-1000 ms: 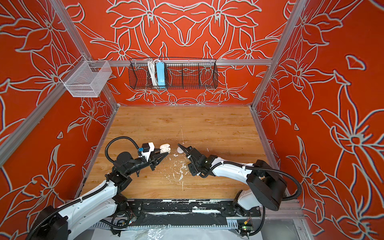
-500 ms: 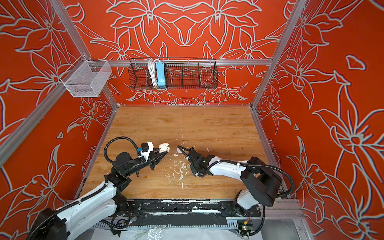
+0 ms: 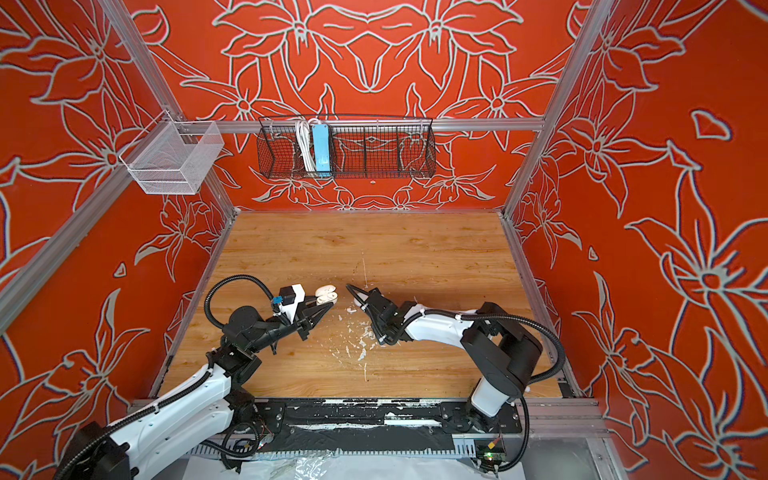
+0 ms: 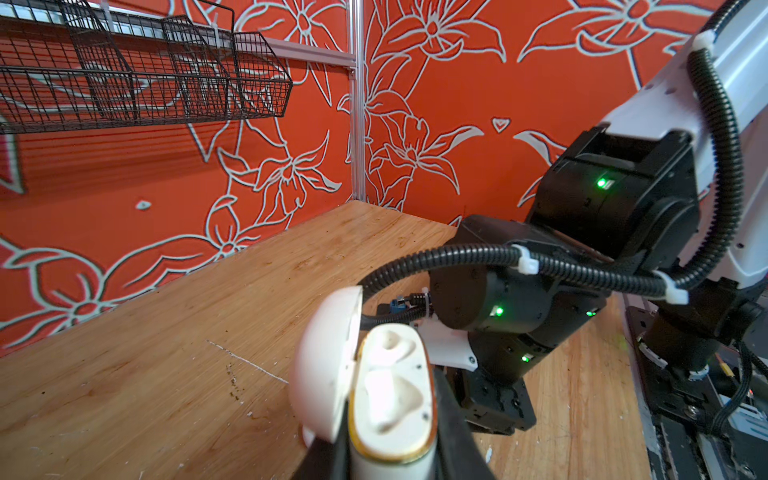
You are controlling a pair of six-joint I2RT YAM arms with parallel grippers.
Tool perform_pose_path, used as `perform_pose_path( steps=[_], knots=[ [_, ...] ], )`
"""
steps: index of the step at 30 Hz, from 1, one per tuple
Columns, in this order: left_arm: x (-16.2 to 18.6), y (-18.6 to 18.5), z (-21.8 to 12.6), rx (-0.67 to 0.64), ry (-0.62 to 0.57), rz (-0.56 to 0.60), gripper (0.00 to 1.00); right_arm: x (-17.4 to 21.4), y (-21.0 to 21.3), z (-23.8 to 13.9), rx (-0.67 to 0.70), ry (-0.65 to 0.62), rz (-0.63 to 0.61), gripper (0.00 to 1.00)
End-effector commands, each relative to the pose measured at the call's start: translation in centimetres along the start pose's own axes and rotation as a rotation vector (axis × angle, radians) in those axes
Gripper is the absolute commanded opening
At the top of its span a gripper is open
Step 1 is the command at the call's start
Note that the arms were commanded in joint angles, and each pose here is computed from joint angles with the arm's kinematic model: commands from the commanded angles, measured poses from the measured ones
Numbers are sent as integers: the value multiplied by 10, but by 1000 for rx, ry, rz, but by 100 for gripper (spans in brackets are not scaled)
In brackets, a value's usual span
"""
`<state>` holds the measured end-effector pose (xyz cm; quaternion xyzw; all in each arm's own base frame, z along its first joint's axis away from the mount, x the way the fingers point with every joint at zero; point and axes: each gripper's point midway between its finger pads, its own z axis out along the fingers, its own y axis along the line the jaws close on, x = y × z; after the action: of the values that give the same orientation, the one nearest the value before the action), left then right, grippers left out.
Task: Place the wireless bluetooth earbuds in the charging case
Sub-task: 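Lower the open right gripper over the white earbuds near the disc, then close the right gripper on the white earbud nearest it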
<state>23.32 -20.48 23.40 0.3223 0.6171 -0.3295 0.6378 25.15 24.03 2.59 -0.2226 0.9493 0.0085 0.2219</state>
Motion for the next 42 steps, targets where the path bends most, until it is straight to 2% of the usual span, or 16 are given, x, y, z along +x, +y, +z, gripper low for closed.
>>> perform_pose_path(
  steps=[1,5,11,18,21,29,39,42],
  knots=[
    [-5,-3,-3,3,-20,25,0,11,-2,7,20,54,-2,51],
    [-7,-3,-5,-2,-27,29,0,7,-9,2,53,31,0,51],
    [-8,-4,-5,1,-31,28,0,-1,-11,-14,30,-40,22,51],
    [-6,-2,-5,-11,-21,32,0,-28,2,-56,-100,-164,83,51],
    [-3,0,-4,-20,-12,32,0,-32,11,-60,-161,-194,89,51],
    [-2,1,-4,-25,-8,31,0,-25,32,-35,-184,-95,39,50],
    [-1,1,-3,-21,-3,31,0,-20,27,-21,-73,-47,-2,48],
    [-3,-1,-3,-9,-8,31,0,-19,25,-18,-53,-34,-2,44]
  ],
)
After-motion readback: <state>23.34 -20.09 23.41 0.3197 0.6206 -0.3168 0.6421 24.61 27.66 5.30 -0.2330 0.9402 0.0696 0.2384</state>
